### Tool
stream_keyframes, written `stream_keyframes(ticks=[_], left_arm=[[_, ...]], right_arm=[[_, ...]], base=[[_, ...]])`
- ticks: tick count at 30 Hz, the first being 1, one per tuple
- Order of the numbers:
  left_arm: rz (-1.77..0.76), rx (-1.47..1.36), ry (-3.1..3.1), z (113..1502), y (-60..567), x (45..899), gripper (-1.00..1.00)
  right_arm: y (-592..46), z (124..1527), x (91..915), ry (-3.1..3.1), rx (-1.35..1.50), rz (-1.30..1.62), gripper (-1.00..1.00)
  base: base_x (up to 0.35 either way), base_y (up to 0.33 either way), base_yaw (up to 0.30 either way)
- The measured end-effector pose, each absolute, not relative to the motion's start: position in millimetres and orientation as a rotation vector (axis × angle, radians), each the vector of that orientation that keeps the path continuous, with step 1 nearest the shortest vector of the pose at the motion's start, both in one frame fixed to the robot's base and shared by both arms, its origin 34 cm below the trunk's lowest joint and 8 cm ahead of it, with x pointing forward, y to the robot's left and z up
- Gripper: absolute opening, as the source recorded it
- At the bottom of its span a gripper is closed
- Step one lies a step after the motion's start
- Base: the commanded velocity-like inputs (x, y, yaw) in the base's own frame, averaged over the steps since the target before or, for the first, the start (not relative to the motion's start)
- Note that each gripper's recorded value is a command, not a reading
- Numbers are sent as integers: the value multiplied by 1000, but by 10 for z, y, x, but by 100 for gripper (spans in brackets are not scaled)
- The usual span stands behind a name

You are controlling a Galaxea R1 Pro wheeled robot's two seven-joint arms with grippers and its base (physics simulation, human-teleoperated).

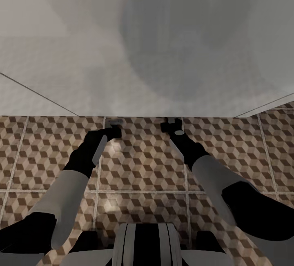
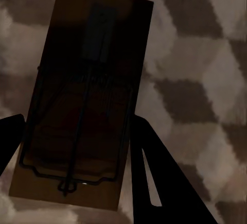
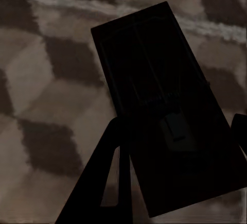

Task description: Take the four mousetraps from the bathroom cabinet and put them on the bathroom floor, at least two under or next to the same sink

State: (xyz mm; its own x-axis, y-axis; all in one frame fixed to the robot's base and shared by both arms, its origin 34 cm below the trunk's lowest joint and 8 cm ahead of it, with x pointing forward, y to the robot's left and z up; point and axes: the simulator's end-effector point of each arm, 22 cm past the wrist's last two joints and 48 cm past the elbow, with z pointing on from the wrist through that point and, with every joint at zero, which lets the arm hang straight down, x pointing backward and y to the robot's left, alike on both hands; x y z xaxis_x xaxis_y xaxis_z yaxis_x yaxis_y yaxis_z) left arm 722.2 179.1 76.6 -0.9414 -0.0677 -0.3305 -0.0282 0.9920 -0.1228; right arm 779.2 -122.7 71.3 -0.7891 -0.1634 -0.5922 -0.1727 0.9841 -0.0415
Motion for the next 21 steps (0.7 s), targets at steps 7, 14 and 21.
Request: stream_keyframes(ticks=[7, 14, 21], left_arm=[[-163, -163, 2760, 818, 1966, 7327, -100], [-168, -168, 2691, 1034, 1989, 7562, -100], [-170, -166, 2655, 1156, 1994, 7681, -100]], right_arm=[[-1342, 522, 7568, 2538, -230, 0, -100], [-1349, 519, 7566, 2530, -227, 1, -100], [-1352, 457, 7474, 2553, -232, -3, -100]], base=[[0, 0, 0], [0, 0, 0], [0, 0, 0]])
